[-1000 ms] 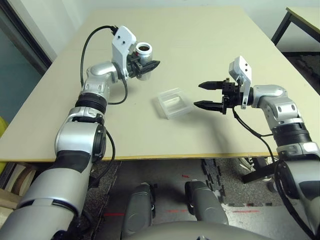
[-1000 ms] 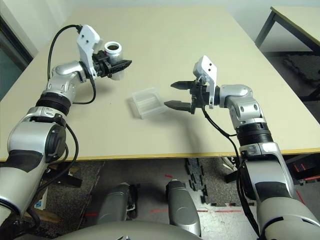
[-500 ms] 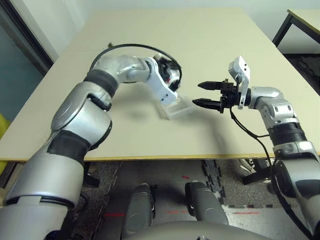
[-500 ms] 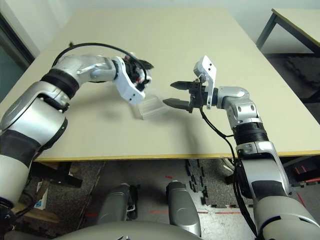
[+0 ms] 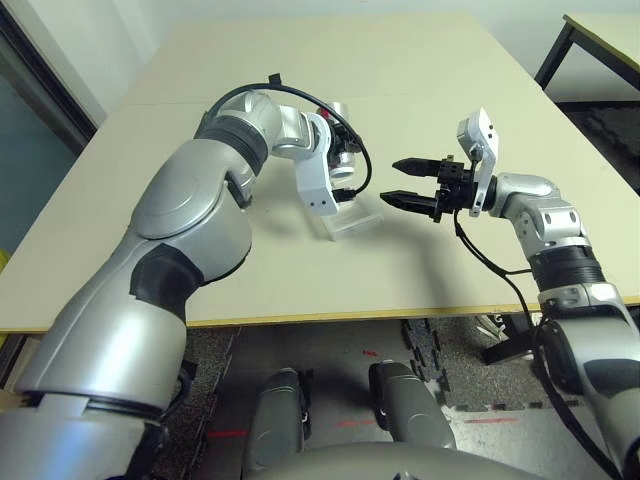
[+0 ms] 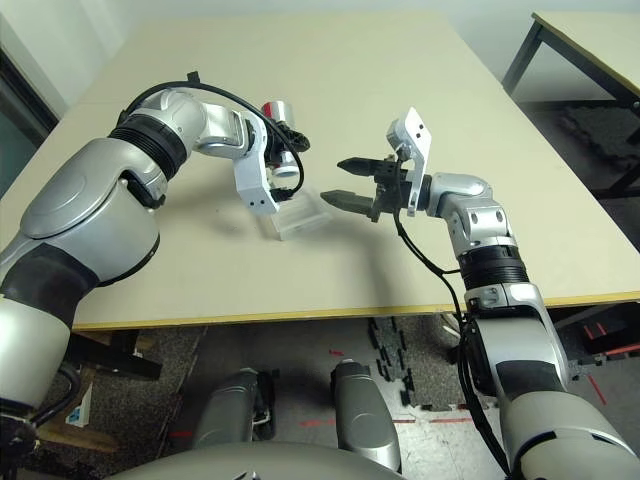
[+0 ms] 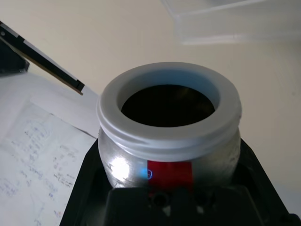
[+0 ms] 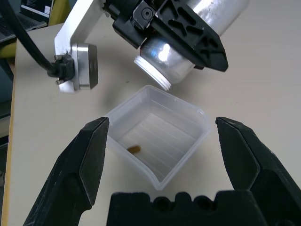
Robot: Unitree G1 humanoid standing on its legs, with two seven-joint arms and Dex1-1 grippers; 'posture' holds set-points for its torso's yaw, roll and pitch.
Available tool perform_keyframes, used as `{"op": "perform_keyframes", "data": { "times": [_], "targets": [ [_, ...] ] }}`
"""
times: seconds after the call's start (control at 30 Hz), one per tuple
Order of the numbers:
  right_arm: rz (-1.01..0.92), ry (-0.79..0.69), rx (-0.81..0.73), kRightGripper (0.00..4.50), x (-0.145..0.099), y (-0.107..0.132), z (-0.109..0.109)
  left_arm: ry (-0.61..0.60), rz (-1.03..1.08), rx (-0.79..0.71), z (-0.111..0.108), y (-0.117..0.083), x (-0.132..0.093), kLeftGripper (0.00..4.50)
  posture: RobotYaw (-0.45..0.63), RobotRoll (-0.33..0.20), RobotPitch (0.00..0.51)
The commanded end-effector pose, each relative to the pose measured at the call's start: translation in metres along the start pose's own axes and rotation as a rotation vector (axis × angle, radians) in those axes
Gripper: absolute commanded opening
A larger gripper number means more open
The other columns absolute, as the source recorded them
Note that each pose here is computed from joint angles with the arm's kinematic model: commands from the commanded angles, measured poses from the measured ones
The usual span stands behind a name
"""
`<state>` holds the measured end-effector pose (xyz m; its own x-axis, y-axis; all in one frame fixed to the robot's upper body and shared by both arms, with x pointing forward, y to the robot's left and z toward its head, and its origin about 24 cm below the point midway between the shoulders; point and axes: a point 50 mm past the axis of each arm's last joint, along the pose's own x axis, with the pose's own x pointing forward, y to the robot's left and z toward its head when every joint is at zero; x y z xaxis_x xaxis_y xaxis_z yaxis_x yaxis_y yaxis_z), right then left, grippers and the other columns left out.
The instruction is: Pour the medicine from the bottle into the box.
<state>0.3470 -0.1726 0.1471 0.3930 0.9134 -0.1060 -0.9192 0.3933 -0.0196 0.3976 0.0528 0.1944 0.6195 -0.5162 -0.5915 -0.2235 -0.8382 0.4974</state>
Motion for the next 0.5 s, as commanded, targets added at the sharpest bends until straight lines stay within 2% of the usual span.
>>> {"op": "perform_keyframes", "data": {
  "times": [0.03, 0.1, 0.2, 0.33, 0.5],
  "targets": [
    [-0.010, -0.021, 0.007, 4.50, -0.001, -0.001, 0.001, 0.031, -0.001, -0.215, -0.006, -0.004, -0.004, 2.67, -0.24, 0.000, 0.070],
    [-0.009, -0.022, 0.006, 4.50, -0.001, 0.000, 0.002, 0.030, -0.012, -0.337, -0.007, -0.010, -0.006, 2.67, -0.23, 0.000, 0.073],
    [-0.007, -0.018, 0.001, 4.50, -0.002, 0.000, 0.002, 0.008, 0.016, -0.630, -0.010, -0.016, -0.011, 2.67, -0.23, 0.000, 0.075],
    [0.011, 0.031, -0.030, 4.50, -0.003, 0.002, -0.005, -0.092, 0.181, -1.284, -0.023, -0.023, -0.020, 2.67, -0.23, 0.000, 0.075],
    [0.035, 0.073, -0.067, 4.50, -0.006, 0.002, -0.007, -0.195, 0.360, -1.727, -0.031, -0.042, -0.030, 2.67, -0.22, 0.000, 0.073]
  ]
}}
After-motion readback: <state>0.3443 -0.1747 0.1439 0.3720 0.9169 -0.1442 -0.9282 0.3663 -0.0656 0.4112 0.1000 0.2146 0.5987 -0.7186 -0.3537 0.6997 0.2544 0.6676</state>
